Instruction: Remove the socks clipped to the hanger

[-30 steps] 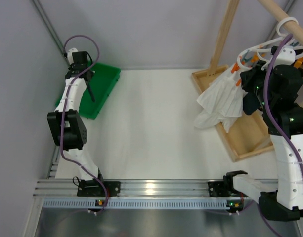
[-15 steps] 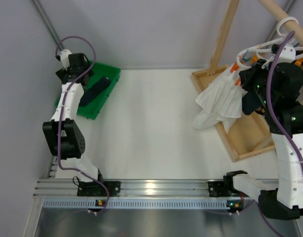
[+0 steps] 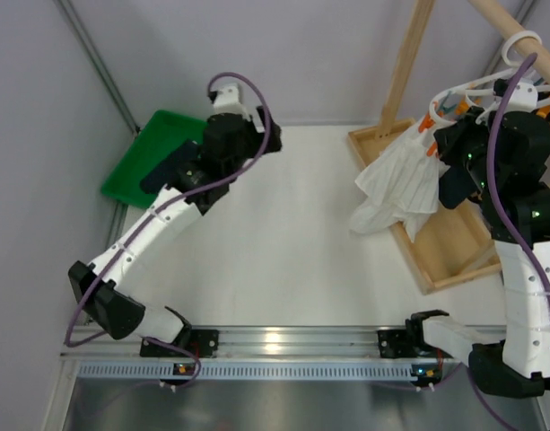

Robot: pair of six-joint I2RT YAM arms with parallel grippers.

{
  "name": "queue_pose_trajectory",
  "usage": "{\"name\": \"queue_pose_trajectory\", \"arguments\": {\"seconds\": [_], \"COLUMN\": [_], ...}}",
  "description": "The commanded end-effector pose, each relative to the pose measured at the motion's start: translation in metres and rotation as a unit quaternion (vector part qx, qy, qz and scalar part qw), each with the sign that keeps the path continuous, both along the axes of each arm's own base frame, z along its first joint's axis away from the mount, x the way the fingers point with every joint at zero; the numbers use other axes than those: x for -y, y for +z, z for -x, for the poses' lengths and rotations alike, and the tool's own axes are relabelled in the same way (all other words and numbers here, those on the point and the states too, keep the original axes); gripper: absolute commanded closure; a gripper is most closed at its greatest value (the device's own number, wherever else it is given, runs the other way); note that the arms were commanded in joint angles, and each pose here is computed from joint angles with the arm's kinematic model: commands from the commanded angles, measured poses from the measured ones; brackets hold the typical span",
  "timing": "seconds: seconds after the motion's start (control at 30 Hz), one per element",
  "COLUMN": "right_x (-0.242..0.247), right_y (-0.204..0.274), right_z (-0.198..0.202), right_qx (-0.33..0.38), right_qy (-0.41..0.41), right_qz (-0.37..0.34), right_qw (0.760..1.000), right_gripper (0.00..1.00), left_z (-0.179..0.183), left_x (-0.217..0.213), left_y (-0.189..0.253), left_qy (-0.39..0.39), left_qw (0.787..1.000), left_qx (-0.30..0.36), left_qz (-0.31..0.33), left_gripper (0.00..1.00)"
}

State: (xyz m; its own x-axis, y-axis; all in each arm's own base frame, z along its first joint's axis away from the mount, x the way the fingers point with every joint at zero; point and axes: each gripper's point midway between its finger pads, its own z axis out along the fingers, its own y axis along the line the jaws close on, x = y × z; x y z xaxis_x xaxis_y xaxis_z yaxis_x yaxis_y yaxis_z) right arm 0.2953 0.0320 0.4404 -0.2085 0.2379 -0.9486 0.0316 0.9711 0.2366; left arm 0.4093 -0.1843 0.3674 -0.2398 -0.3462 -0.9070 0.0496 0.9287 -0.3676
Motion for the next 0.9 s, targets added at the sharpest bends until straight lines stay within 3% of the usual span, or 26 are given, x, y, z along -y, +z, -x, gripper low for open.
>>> {"name": "queue_pose_trajectory", "arguments": {"seconds": [0.0,0.17,0.37,0.4,0.47,0.5,0.57,0.6,0.63,0.67,0.87], "right_x": [-0.014,-0.027,-0.039,-0.04,-0.041,-0.042,-0.04,-0.036,-0.035,-0.032,0.0], "right_y": [-0.011,-0.001,-0.003,-0.005,-0.007,-0.008,-0.008,-0.01,-0.009,-0.009,-0.003], "right_z": [0.017,0.01,-0.003,-0.004,-0.003,-0.002,0.001,0.003,0.005,0.008,0.035], "right_qx": [-0.049,-0.056,-0.074,-0.077,-0.079,-0.08,-0.081,-0.084,-0.084,-0.083,-0.08], "right_qy": [0.042,0.074,0.101,0.101,0.106,0.107,0.106,0.098,0.097,0.093,0.02], "right_qz": [-0.01,-0.018,-0.028,-0.028,-0.029,-0.029,-0.024,-0.02,-0.014,-0.01,0.022], "right_qw": [0.998,0.996,0.992,0.992,0.991,0.991,0.991,0.991,0.992,0.992,0.996], "right_gripper": [0.93,0.82,0.74,0.71,0.63,0.5,0.41,0.31,0.29,0.22,0.21], "left_z": [0.035,0.09,0.13,0.136,0.134,0.131,0.122,0.119,0.117,0.111,0.097], "left_x": [0.098,0.204,0.294,0.308,0.328,0.334,0.348,0.354,0.358,0.368,0.394], "left_y": [0.011,-0.001,-0.023,-0.003,-0.021,-0.008,-0.021,-0.01,-0.007,-0.022,-0.027], "left_qy": [-0.13,-0.255,-0.365,-0.379,-0.389,-0.389,-0.387,-0.386,-0.388,-0.389,-0.388], "left_qw": [0.991,0.965,0.929,0.922,0.919,0.918,0.919,0.918,0.917,0.918,0.917], "left_qx": [0.041,0.05,0.036,0.056,0.045,0.057,0.054,0.064,0.068,0.06,0.058], "left_qz": [0.006,0.023,0.036,0.057,0.049,0.058,0.05,0.058,0.06,0.052,0.077], "left_gripper": [0.11,0.2,0.2,0.2,0.2,0.19,0.19,0.19,0.18,0.18,0.17]}}
